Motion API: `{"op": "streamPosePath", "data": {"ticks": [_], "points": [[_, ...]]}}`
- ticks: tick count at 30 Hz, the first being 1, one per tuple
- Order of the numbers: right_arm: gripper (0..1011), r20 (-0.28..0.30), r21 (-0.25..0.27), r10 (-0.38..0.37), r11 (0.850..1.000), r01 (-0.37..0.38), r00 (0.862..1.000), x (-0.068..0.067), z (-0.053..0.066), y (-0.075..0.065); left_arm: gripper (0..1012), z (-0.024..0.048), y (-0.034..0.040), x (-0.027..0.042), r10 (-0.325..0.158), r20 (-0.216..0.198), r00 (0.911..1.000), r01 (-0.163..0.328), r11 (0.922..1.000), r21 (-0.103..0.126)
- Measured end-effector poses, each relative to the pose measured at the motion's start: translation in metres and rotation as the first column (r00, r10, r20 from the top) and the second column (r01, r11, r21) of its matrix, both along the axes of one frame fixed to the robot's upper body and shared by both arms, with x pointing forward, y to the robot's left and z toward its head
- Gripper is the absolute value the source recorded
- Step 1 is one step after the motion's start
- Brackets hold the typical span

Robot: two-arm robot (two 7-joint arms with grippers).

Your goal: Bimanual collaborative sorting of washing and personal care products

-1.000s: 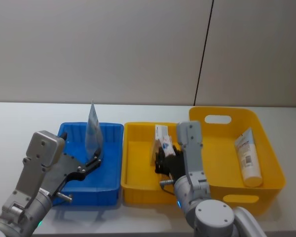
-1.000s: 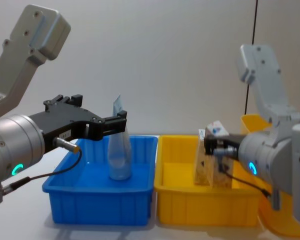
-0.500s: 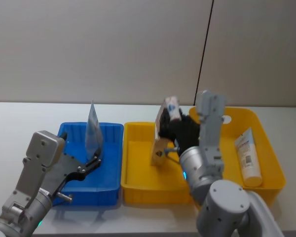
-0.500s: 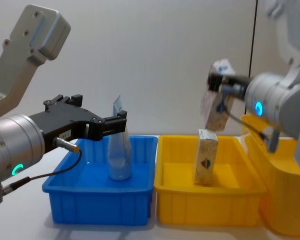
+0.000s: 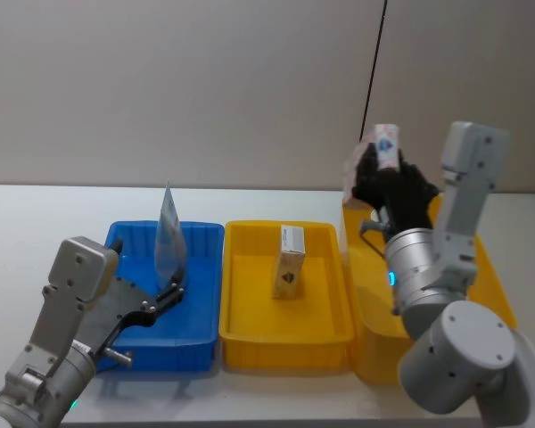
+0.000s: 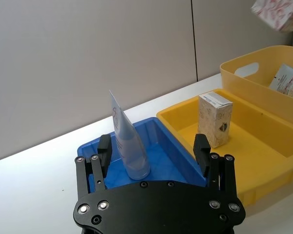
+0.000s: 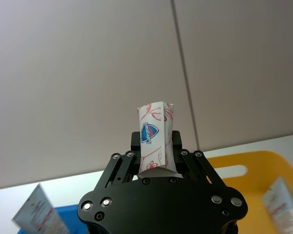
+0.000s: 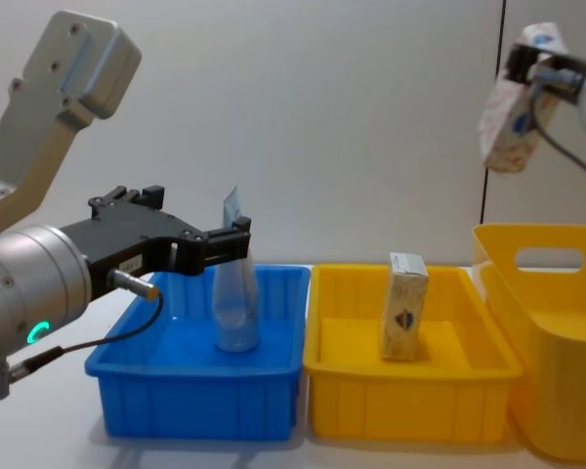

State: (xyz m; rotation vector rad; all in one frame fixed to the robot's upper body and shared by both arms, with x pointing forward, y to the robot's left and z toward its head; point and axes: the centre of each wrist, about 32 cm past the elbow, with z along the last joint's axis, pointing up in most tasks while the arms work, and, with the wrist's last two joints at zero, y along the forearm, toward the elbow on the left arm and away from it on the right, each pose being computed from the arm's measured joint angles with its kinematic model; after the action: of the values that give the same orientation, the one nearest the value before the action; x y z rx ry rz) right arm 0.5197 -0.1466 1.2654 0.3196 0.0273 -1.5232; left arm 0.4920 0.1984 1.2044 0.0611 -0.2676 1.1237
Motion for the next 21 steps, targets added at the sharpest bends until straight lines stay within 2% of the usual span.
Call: {"op": "streamPosePath", "data": {"ticks": [3,11,19,21], "points": [[310,-0.004,0.003,-0.03,1.0,0.03,1.0,-0.002,0.002,-0.006,1001,0.0,0.0,0.0,0.0,0.0,1.0,0.0,1.0,0.0],[310,-0.061,-0.022,-0.12,0.993,0.118,0.991,-0.009,0.001,-0.023,1001,0.0,0.0,0.0,0.0,0.0,1.0,0.0,1.0,0.0],[310,-0.137,-0.079,-0.173,0.983,0.164,0.975,-0.012,-0.003,-0.035,1001,0.0,0.0,0.0,0.0,0.0,1.0,0.0,1.0,0.0],[310,-0.168,-0.11,-0.192,0.978,0.175,0.967,-0.012,-0.005,-0.04,1001,0.0,0.0,0.0,0.0,0.0,1.0,0.0,1.0,0.0]]}}
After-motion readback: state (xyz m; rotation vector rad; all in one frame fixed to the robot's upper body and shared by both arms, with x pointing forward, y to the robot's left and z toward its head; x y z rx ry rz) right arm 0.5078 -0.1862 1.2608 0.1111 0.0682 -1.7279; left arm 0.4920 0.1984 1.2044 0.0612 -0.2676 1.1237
